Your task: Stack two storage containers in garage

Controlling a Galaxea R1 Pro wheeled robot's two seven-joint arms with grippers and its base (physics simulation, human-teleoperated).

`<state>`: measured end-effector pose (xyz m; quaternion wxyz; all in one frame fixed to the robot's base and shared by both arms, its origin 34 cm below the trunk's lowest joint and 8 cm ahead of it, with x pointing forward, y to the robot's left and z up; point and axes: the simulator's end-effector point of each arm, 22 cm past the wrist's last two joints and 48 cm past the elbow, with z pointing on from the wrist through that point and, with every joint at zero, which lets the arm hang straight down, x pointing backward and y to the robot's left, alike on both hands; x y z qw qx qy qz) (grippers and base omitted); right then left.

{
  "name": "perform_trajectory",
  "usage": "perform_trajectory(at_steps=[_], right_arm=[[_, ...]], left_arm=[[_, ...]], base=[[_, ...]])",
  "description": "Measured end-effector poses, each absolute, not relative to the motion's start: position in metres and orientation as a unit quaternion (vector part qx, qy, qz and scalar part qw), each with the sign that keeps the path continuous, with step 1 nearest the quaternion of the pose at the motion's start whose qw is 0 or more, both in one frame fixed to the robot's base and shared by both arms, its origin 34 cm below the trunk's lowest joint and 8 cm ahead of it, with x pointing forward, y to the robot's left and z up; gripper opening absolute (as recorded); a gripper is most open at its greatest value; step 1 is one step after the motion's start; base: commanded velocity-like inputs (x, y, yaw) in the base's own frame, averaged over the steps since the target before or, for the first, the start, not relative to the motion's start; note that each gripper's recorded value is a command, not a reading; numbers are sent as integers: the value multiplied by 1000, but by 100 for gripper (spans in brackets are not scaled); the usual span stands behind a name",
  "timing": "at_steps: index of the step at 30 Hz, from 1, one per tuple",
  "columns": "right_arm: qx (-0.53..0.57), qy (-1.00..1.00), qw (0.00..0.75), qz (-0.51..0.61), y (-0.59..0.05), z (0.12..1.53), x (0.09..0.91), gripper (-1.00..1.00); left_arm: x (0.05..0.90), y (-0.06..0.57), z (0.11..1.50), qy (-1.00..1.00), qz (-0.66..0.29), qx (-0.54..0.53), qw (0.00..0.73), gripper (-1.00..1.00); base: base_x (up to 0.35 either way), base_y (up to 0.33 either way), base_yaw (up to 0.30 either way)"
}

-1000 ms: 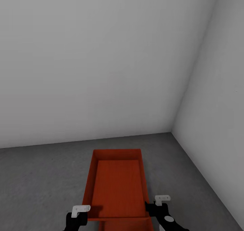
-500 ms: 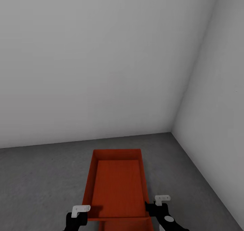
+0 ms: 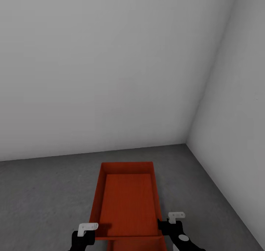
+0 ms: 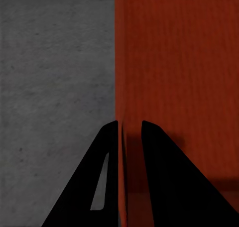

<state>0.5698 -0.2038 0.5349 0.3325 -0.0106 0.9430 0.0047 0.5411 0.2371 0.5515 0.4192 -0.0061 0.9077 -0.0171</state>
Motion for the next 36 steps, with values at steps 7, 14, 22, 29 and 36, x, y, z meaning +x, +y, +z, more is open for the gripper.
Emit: perform_trajectory(at_steps=[7,14,22,29,36], right_arm=[[-10,943,332,4,-204,535,570,-100],[-10,943,333,4,-204,535,570,-100],[-10,943,332,4,-204,535,570,-100],[-10,945,328,4,-205,531,567,-100],[-10,946,323,4,-205,526,564,-100]], left_arm=[[541,237,551,908,-17,-7,419,-100],[541,236,551,908,-17,-7,419,-100],[541,236,551,908,-17,-8,419,-100],[538,236,548,910,-17,-8,415,-100],[535,236,543,912,-17,-8,410,-100]], base=[[-10,-5,0],[-7,-3,0],[0,0,0],[0,0,0],[0,0,0]])
